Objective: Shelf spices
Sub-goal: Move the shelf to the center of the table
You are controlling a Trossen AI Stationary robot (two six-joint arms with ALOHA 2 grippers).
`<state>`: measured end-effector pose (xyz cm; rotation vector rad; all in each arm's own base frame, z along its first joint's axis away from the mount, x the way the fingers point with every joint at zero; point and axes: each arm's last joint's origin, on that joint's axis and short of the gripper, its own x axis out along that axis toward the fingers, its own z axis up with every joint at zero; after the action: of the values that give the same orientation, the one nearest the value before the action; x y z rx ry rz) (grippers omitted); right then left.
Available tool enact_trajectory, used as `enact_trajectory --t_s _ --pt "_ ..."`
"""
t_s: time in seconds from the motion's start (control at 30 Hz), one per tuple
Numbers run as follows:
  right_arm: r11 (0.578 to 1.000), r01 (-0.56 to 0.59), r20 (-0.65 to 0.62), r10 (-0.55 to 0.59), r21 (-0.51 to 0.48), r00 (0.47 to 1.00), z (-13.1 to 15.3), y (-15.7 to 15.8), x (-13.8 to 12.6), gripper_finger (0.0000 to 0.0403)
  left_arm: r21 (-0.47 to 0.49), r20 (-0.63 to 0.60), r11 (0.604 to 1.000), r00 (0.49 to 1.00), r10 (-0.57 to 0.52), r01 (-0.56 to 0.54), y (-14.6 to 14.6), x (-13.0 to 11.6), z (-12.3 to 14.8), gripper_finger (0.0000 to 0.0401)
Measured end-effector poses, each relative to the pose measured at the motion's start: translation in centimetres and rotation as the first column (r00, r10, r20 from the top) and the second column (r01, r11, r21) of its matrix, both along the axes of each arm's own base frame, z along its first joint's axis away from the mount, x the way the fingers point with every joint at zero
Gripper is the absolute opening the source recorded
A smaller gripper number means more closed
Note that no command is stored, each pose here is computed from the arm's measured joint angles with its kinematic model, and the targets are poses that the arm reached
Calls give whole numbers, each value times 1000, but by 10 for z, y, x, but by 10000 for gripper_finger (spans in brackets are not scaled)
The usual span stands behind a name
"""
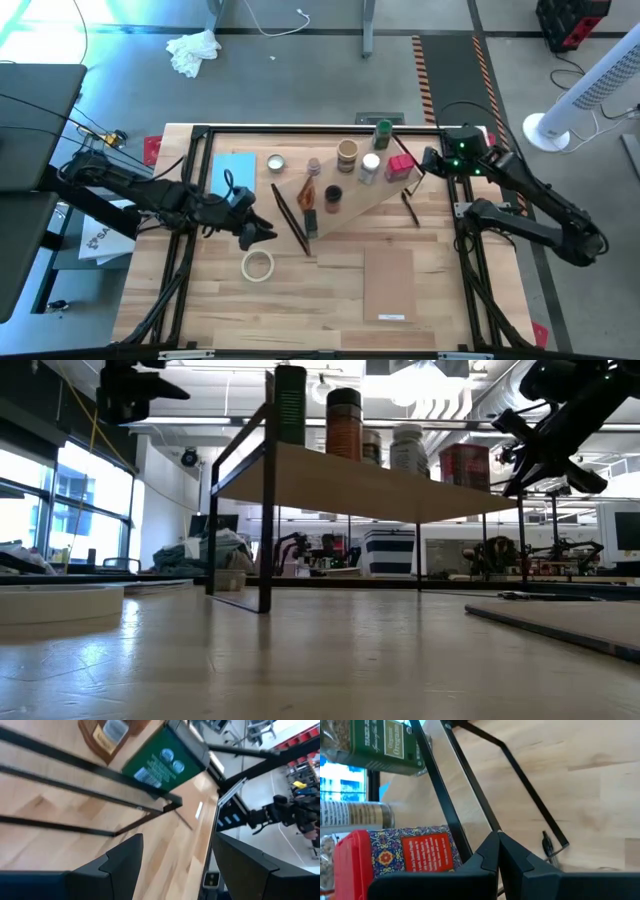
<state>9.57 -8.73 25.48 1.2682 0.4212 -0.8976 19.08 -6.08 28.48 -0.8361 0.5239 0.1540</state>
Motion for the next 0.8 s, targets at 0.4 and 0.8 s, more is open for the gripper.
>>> enact_trajectory --t_s 0.4,0.8 --pt "993 -94 28 92 70 995 0 22 16 0 55 -150 990 980 134 -127 7 -26 -8 234" --pt "992 -86 45 82 89 996 0 42 28 0 332 -249 916 916 314 -224 22 -33 -23 234"
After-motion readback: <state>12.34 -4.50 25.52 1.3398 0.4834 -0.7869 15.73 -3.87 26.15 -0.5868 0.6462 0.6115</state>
